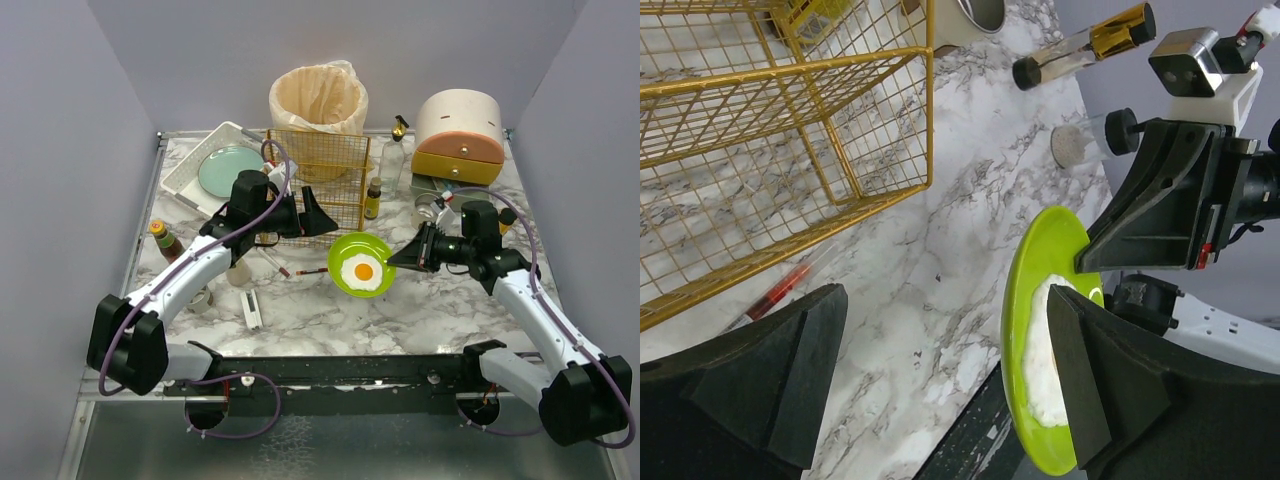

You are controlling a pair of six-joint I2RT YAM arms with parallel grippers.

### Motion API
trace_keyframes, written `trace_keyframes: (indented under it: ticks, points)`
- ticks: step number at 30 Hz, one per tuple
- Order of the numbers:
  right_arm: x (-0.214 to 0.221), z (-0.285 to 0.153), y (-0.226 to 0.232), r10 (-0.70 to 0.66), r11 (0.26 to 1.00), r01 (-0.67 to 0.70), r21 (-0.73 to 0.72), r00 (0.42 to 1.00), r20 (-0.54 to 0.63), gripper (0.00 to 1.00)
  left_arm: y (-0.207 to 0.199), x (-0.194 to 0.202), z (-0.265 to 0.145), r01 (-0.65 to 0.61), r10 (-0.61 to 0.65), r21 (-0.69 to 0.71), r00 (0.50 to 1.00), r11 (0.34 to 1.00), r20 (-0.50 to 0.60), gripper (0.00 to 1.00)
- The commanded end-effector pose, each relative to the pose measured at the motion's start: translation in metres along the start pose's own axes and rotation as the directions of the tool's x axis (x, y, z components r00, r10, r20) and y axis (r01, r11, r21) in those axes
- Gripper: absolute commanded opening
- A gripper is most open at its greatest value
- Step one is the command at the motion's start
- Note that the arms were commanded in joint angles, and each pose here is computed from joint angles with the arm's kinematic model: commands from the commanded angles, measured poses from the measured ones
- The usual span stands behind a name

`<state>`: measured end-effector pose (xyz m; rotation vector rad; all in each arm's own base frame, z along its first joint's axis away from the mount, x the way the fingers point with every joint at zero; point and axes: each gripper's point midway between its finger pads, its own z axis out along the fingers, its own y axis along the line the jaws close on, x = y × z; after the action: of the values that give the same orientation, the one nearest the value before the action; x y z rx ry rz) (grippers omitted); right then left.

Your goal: Clear the kitchen counter

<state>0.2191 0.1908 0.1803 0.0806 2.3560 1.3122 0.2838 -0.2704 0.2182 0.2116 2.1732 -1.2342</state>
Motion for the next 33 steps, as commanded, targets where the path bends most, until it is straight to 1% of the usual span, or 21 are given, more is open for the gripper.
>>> trace_keyframes:
  ticks: [1, 6, 10, 20, 23, 25, 28, 30, 32, 33]
  points:
    - [-0.013, -0.003, 0.017, -0.028, 0.999, 0.029, -0.041, 0.999, 0.023, 0.00, -0.007, 0.005, 0.007, 0.001, -0.001, 0.050, 1.000, 0.999, -0.016, 0.86]
    - [-0.029, 0.002, 0.024, -0.035, 0.997, 0.038, -0.062, 0.998, 0.059, 0.00, -0.012, 0.017, 0.013, -0.019, 0.024, 0.079, 0.998, 0.997, -0.061, 0.79]
    - [-0.040, 0.004, 0.031, -0.038, 0.995, 0.045, -0.084, 0.996, 0.084, 0.00, -0.012, 0.020, 0.015, -0.021, 0.026, 0.073, 0.997, 0.997, -0.069, 0.72]
    - [-0.042, 0.005, 0.035, -0.046, 0.994, 0.053, -0.097, 0.996, 0.076, 0.00, -0.008, 0.016, 0.021, -0.012, 0.015, 0.054, 0.998, 0.998, -0.064, 0.44]
    - [-0.042, 0.005, 0.036, -0.044, 0.993, 0.052, -0.102, 0.996, 0.080, 0.00, -0.011, 0.013, 0.022, -0.011, 0.014, 0.060, 0.998, 0.998, -0.057, 0.38]
    - [-0.043, 0.005, 0.036, -0.043, 0.993, 0.051, -0.103, 0.996, 0.080, 0.00, -0.011, 0.012, 0.024, -0.006, 0.010, 0.059, 0.998, 0.998, -0.055, 0.28]
    - [-0.044, 0.006, 0.034, -0.046, 0.994, 0.054, -0.096, 0.995, 0.083, 0.00, -0.015, 0.009, 0.024, 0.008, -0.004, 0.061, 0.998, 0.998, -0.055, 0.09]
    - [-0.045, 0.007, 0.032, -0.046, 0.995, 0.053, -0.087, 0.995, 0.085, 0.00, -0.017, 0.005, 0.024, 0.017, -0.014, 0.059, 0.999, 0.998, -0.050, 0.00]
    - [-0.046, 0.008, 0.030, -0.044, 0.996, 0.051, -0.076, 0.995, 0.090, 0.02, -0.019, 0.001, 0.024, 0.023, -0.021, 0.045, 0.999, 0.999, -0.048, 0.00]
    - [-0.048, 0.008, 0.029, -0.045, 0.996, 0.051, -0.069, 0.994, 0.096, 0.05, -0.019, -0.001, 0.023, 0.025, -0.023, 0.035, 0.999, 0.999, -0.046, 0.00]
